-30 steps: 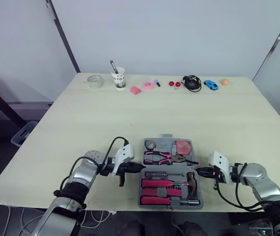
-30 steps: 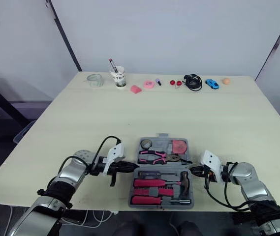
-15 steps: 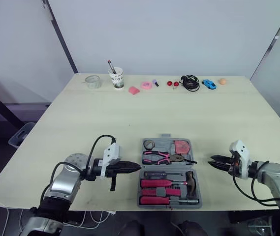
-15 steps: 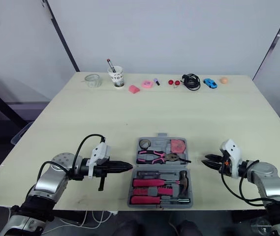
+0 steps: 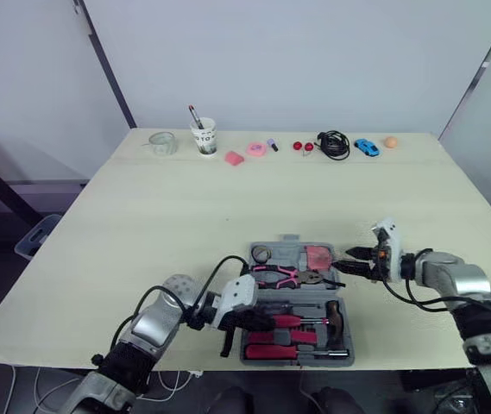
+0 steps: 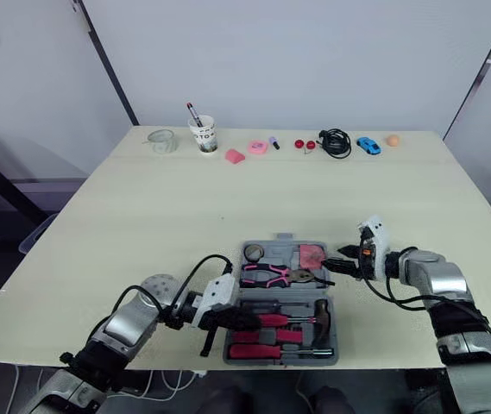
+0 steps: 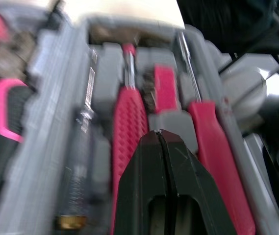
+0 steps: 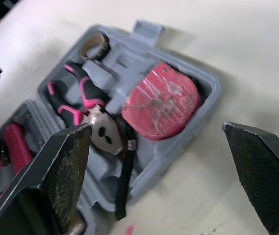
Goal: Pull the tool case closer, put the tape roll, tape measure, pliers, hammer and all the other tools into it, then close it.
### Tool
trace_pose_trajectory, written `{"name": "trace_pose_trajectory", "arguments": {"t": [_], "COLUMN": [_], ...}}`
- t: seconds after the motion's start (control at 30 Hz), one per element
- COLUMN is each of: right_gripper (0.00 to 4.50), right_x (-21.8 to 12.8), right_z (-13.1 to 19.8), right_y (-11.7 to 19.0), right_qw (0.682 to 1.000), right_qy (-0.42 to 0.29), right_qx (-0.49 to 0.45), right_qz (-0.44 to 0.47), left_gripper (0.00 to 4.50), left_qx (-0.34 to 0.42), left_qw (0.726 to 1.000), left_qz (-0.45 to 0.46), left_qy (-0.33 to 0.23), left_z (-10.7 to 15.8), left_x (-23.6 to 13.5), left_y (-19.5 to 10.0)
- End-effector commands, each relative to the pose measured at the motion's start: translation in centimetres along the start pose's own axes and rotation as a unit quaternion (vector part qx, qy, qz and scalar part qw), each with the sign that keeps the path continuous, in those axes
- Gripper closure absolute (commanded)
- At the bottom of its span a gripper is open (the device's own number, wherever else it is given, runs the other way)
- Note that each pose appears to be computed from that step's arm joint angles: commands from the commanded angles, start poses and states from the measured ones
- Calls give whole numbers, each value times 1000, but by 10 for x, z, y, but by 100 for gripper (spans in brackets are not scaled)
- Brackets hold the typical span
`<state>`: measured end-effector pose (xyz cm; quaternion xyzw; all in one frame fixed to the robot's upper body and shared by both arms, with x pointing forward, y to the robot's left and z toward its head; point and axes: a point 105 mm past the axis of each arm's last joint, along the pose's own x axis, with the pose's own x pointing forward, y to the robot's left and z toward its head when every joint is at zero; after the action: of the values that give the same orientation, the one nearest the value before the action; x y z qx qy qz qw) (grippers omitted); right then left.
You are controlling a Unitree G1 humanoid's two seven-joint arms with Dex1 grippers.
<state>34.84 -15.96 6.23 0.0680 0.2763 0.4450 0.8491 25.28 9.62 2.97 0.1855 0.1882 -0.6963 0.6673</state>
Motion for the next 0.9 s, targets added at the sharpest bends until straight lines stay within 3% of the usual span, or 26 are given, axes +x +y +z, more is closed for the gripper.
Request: {"name": "trace_pose_trajectory", "arguments": {"t": [0.03, 0.17, 0.37, 0.5, 0.9], "right_gripper": [5, 5, 5, 5, 5], "right_x": [5, 13, 31, 41, 50], "right_z": [4, -3, 9, 1, 28], "right_y": [-5, -12, -6, -4, 12], "right_qw": [1000, 999, 993, 993, 986], "right_qy": [9, 33, -18, 7, -52], "right_qx": [14, 37, 110, 106, 108], "right_qz": [-3, -3, 35, 43, 115], "left_gripper": [450, 450, 450, 450, 450], "left_qx": [7, 3, 1, -1, -5], "left_qw": [1000, 1000, 999, 999, 1000], "left_qz": [-4, -1, -2, 0, 7], "left_qy": [14, 30, 51, 47, 23], "left_z": [-3, -10, -20, -19, -14], "left_x": [4, 6, 7, 9, 8], "left_y": [0, 1, -2, -2, -3]}}
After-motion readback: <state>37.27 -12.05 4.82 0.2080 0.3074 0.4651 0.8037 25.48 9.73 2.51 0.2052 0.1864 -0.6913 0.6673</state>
